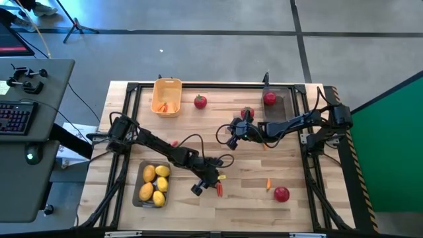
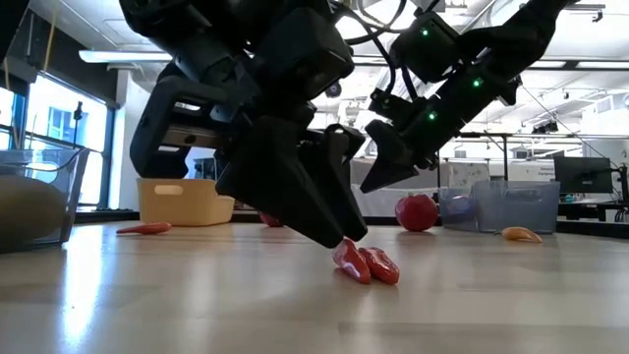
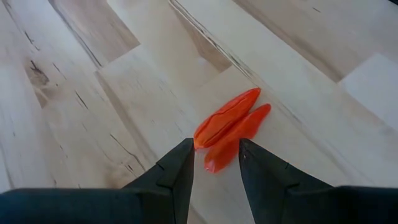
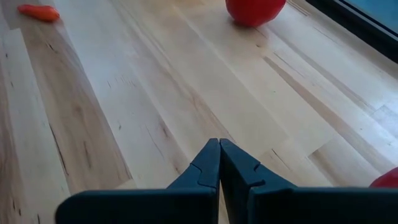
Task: Sort produce into baskets
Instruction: Put the chili pepper into the orange bin
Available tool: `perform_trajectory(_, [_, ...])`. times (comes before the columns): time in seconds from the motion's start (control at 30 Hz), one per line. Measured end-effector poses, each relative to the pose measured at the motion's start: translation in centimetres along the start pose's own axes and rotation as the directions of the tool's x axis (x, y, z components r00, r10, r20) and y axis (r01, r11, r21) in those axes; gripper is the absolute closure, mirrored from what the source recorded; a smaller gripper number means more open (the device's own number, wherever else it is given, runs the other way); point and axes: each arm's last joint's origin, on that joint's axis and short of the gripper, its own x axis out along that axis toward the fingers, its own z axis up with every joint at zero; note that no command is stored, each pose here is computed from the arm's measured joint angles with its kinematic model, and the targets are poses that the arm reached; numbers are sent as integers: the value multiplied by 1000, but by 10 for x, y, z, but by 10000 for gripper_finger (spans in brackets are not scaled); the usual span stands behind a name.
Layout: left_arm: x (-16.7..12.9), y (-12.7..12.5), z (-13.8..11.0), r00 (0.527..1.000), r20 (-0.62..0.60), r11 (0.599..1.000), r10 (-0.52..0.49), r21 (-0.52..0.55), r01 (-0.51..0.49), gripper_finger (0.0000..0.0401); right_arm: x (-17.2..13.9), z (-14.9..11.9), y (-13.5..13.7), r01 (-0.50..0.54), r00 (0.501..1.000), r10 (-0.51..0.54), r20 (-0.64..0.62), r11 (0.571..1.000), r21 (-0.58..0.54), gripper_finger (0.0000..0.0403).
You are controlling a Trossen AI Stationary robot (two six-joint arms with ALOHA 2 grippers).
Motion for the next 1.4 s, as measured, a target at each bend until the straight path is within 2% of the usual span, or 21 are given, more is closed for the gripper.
perform_trajectory(0.17, [0,0,0,1000,0,1000,-1,10,1,286,0,0,0,0,1000,0,0,1000,-9,403])
perform_trajectory(0.43, [13,-2,-9,998,-1,998,-66,-20,66,292,0,0,0,1,1000,-1,0,1000,-10,403])
perform_trajectory(0.9, [14,-2,-8,997,0,997,-73,-21,73,385,0,-1,0,4,1000,-4,-11,1000,-15,403])
perform_trajectory(1.13, [-14,1,0,995,-101,1000,-10,-14,9,399,0,-1,0,4,1000,-4,-11,1000,-15,403])
perform_trajectory(1.27, [-38,3,0,980,-195,998,26,-48,-36,400,0,-1,0,4,1000,-4,-11,1000,-15,403])
perform_trajectory(1.4, [-70,12,-4,971,-222,985,95,-120,-124,400,0,-1,0,3,1000,-4,-9,1000,-21,403])
